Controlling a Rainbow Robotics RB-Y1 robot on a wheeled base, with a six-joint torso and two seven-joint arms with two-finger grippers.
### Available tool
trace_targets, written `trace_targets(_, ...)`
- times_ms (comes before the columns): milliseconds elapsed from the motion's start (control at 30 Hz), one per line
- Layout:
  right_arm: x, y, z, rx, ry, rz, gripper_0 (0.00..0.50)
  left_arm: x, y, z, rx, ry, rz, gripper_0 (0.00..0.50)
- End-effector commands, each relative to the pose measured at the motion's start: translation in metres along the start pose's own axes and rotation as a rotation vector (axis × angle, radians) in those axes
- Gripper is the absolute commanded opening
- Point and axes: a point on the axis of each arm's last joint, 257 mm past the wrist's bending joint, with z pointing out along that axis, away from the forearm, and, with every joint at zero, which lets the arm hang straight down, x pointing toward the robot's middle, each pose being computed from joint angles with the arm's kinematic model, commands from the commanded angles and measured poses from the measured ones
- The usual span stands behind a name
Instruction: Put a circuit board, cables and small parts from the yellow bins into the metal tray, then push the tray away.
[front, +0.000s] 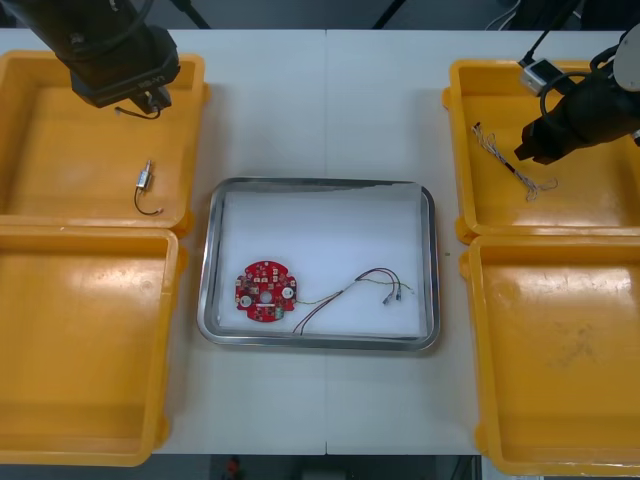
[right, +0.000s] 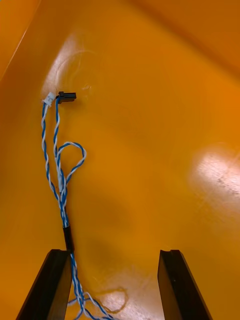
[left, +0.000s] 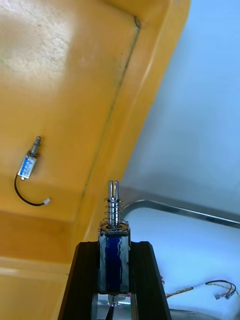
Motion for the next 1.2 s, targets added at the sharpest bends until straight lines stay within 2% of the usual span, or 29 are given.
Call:
trace_targets(33, -0.031, 0.009, -0.003, -0.005, -0.045, -0.059, 0.5, 0.013, 0.001, -0.013, 0.017, -0.025, -0.12, 0.0)
trace_targets(233, -0.023, 0.02, 0.007, -0.015, -0.016, -0.083, 0.5, 0.055, -0.014, 0.001, 0.029, -0.04, -0.112, 0.0)
trace_targets(333, -0.02, 0.025, 0.012, -0.023, -0.008, -0.09, 0.5, 0.073, -0.018, 0.008, 0.023, -0.061, -0.113, 0.0)
trace_targets(533, -0.014, 0.033, 0.015, -0.044, 0.009, -0.095, 0.5, 0.102, -0.034, 0.034, -0.011, -0.081, -0.114, 0.0)
trace_targets(600, -0.01, 0.036, 0.018, -0.049, 0.021, -0.098, 0.5, 0.108, -0.041, 0.046, -0.032, -0.103, -0.104, 0.0)
trace_targets(667, -0.009, 0.038, 0.019, -0.049, 0.025, -0.101, 0.5, 0.114, -0.047, 0.057, -0.045, -0.102, -0.099, 0.0)
trace_targets(833, -0.005, 0.038, 0.022, -0.044, 0.04, -0.11, 0.5, 0.129, -0.061, 0.082, -0.053, -0.084, -0.091, 0.0)
trace_targets(967, 0.001, 0.036, 0.024, -0.04, 0.054, -0.108, 0.5, 0.139, -0.065, 0.101, -0.095, -0.101, -0.069, 0.0)
trace_targets(1000, 0.004, 0.035, 0.025, -0.043, 0.058, -0.103, 0.415, 0.142, -0.065, 0.107, -0.107, -0.102, -0.067, 0.0)
trace_targets(1033, 0.004, 0.034, 0.025, -0.042, 0.057, -0.099, 0.357, 0.143, -0.065, 0.11, -0.11, -0.101, -0.068, 0.0)
trace_targets(1100, 0.007, 0.034, 0.026, -0.041, 0.065, -0.097, 0.074, 0.146, -0.064, 0.121, -0.12, -0.089, -0.076, 0.0)
trace_targets(1133, 0.006, 0.033, 0.025, -0.037, 0.063, -0.101, 0.035, 0.148, -0.064, 0.125, -0.124, -0.082, -0.076, 0.0)
trace_targets(1200, 0.008, 0.032, 0.026, -0.037, 0.067, -0.1, 0.0, 0.149, -0.062, 0.131, -0.13, -0.078, -0.079, 0.0)
